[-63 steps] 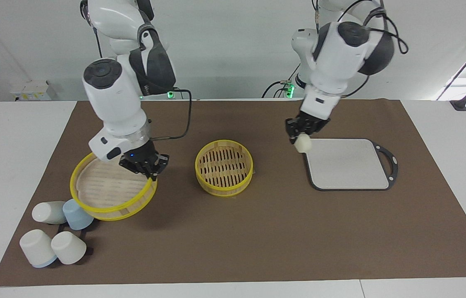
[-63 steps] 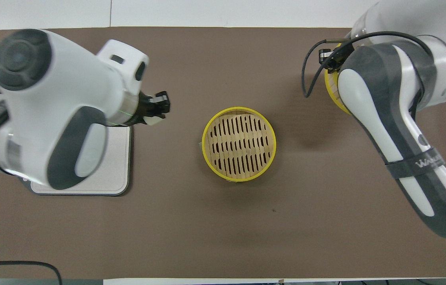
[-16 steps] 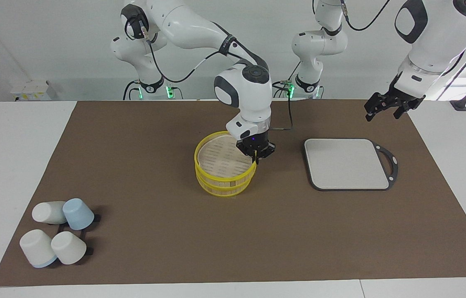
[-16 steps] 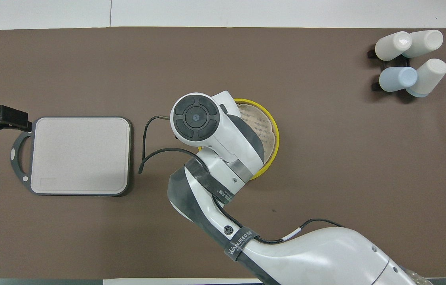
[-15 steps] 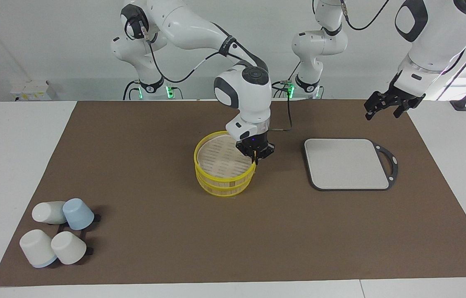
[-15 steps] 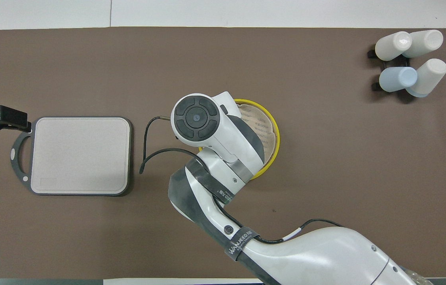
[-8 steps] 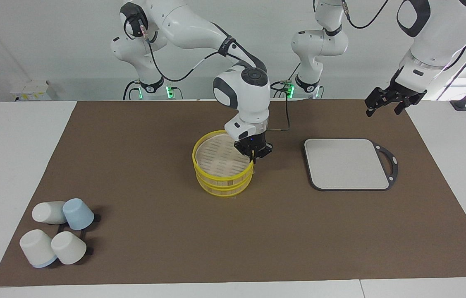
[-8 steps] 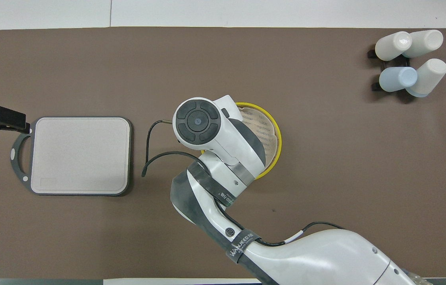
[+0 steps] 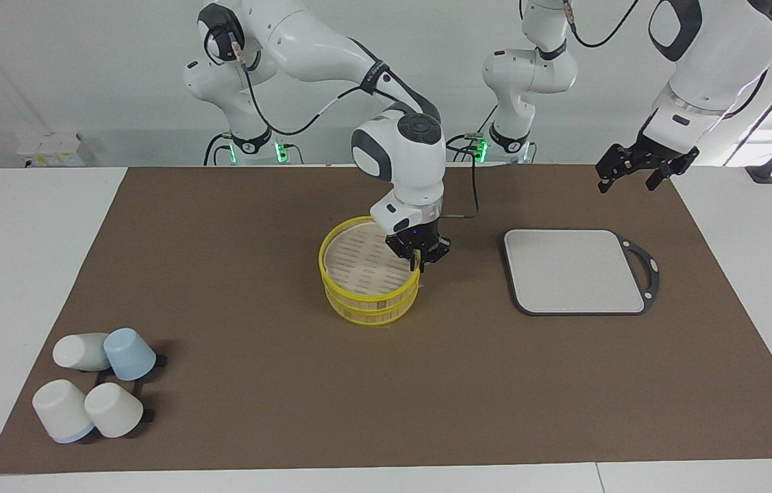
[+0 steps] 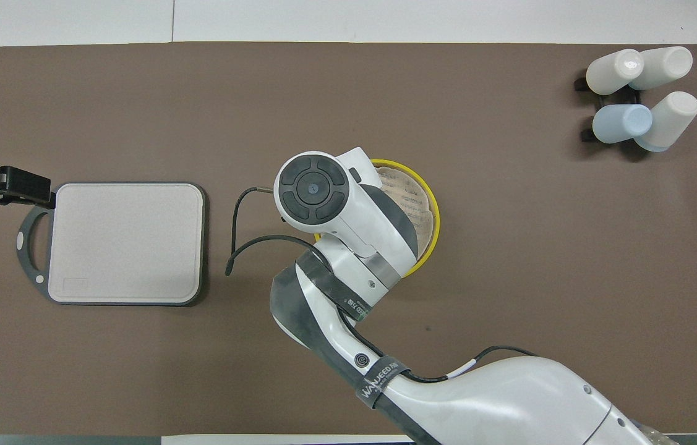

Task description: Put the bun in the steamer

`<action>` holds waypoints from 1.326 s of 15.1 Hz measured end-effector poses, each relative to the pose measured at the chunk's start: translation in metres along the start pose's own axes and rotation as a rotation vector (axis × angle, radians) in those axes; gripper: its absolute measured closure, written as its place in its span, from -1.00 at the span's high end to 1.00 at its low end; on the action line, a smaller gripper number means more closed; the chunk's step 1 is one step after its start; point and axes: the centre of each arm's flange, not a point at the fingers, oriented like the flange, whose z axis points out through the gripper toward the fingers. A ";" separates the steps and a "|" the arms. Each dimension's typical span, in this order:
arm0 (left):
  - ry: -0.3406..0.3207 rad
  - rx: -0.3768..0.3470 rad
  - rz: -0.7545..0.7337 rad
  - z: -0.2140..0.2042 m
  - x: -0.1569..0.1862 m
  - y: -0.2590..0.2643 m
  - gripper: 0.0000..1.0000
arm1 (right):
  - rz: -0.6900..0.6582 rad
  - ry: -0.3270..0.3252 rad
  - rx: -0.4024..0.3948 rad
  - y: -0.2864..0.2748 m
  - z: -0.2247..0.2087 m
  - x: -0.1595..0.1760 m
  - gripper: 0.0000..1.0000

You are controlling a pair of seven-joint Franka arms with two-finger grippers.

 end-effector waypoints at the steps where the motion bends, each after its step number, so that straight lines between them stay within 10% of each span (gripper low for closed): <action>1: 0.000 0.000 -0.001 0.000 0.000 -0.001 1.00 | -0.002 0.002 0.000 0.001 -0.002 0.001 -0.08; 6: 0.000 0.000 0.003 0.000 0.000 0.002 1.00 | -0.124 0.027 -0.052 0.056 -0.062 0.059 0.95; 13: 0.001 0.001 0.036 0.000 0.000 0.013 1.00 | -0.344 -0.073 -0.148 0.266 -0.181 0.151 1.00; 20: 0.001 0.002 0.057 0.000 -0.001 0.018 1.00 | -0.257 -0.055 -0.071 0.383 -0.185 0.146 1.00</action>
